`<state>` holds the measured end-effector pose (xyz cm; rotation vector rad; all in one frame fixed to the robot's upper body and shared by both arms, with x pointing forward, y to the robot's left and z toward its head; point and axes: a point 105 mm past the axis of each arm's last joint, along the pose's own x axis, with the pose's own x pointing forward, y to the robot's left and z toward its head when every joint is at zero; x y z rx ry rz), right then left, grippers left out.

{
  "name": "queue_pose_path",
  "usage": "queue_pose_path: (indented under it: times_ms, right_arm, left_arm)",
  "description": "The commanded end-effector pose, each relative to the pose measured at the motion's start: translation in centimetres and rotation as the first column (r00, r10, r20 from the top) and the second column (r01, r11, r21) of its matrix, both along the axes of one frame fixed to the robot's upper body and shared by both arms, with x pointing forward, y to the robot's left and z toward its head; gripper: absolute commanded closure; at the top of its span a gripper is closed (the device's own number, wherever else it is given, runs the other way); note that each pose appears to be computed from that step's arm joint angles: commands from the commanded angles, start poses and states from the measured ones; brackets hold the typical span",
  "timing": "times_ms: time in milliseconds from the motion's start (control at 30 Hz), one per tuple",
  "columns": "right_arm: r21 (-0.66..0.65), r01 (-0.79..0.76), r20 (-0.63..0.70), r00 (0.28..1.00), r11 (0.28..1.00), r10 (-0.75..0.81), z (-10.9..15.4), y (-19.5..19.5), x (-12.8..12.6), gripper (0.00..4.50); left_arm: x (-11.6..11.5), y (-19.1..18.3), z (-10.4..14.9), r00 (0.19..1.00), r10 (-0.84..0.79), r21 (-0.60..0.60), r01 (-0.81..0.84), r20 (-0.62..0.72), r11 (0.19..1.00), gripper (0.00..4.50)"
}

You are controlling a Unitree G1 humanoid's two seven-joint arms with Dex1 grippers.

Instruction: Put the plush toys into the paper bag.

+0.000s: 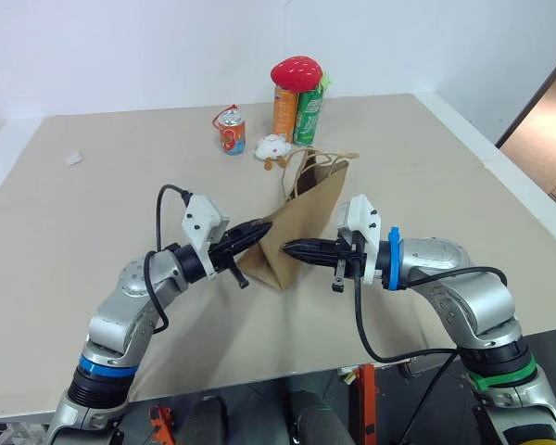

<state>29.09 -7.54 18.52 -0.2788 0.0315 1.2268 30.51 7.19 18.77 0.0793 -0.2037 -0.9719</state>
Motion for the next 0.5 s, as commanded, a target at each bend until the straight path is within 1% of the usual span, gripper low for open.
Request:
queue_pose_path:
  times_ms: [33, 67, 133, 167, 200, 233, 300, 400, 433, 500]
  right_arm:
    - [0.025, 0.001, 0.036, 0.999, 1.000, -0.002, 1.3, -0.4, -0.2, 4.50]
    - [0.035, 0.007, 0.034, 0.999, 0.999, -0.009, 1.6, -0.8, -0.1, 4.50]
    - [0.062, 0.005, 0.071, 0.997, 0.998, -0.009, 3.0, -2.4, -0.1, 3.85]
    - [0.052, -0.014, 0.094, 0.996, 0.999, 0.009, 3.5, -3.1, -0.4, 3.66]
    - [0.039, -0.028, 0.109, 0.994, 0.999, 0.023, 3.8, -3.8, -0.6, 3.11]
    - [0.022, -0.044, 0.112, 0.993, 0.999, 0.041, 3.9, -4.5, -0.9, 2.71]
    - [-0.011, -0.050, 0.105, 0.993, 0.999, 0.051, 3.8, -6.2, -1.2, 1.72]
    - [-0.052, -0.037, 0.098, 0.994, 0.998, 0.042, 3.6, -8.7, -1.1, 0.35]
    - [-0.057, -0.032, 0.098, 0.994, 0.998, 0.037, 3.7, -9.3, -1.0, 0.09]
    - [-0.066, -0.023, 0.106, 0.994, 0.998, 0.030, 4.1, -10.2, -0.8, 0.09]
  left_arm:
    - [0.2, 0.5, 0.7, 0.998, 0.002, 0.040, -0.005, 0.057, 0.999, 4.47]
    - [0.2, 0.7, 0.7, 0.998, -0.002, 0.054, -0.002, 0.068, 0.999, 4.47]
    - [0.2, 1.4, 1.2, 0.994, -0.020, 0.079, 0.012, 0.105, 0.997, 4.50]
    - [0.2, 1.7, 1.5, 0.991, -0.033, 0.091, 0.021, 0.126, 0.996, 4.50]
    - [0.1, 2.0, 1.8, 0.989, -0.048, 0.104, 0.033, 0.142, 0.994, 4.50]
    - [0.2, 2.3, 2.0, 0.986, -0.061, 0.121, 0.043, 0.153, 0.992, 4.50]
    - [0.0, 2.8, 2.2, 0.982, -0.097, 0.144, 0.073, 0.161, 0.987, 4.50]
    - [-0.5, 3.5, 2.5, 0.974, -0.160, 0.175, 0.132, 0.158, 0.976, 4.50]
    - [-0.7, 3.8, 2.5, 0.972, -0.179, 0.183, 0.150, 0.152, 0.972, 4.50]
    - [-1.2, 4.4, 2.5, 0.967, -0.216, 0.206, 0.185, 0.138, 0.961, 4.50]
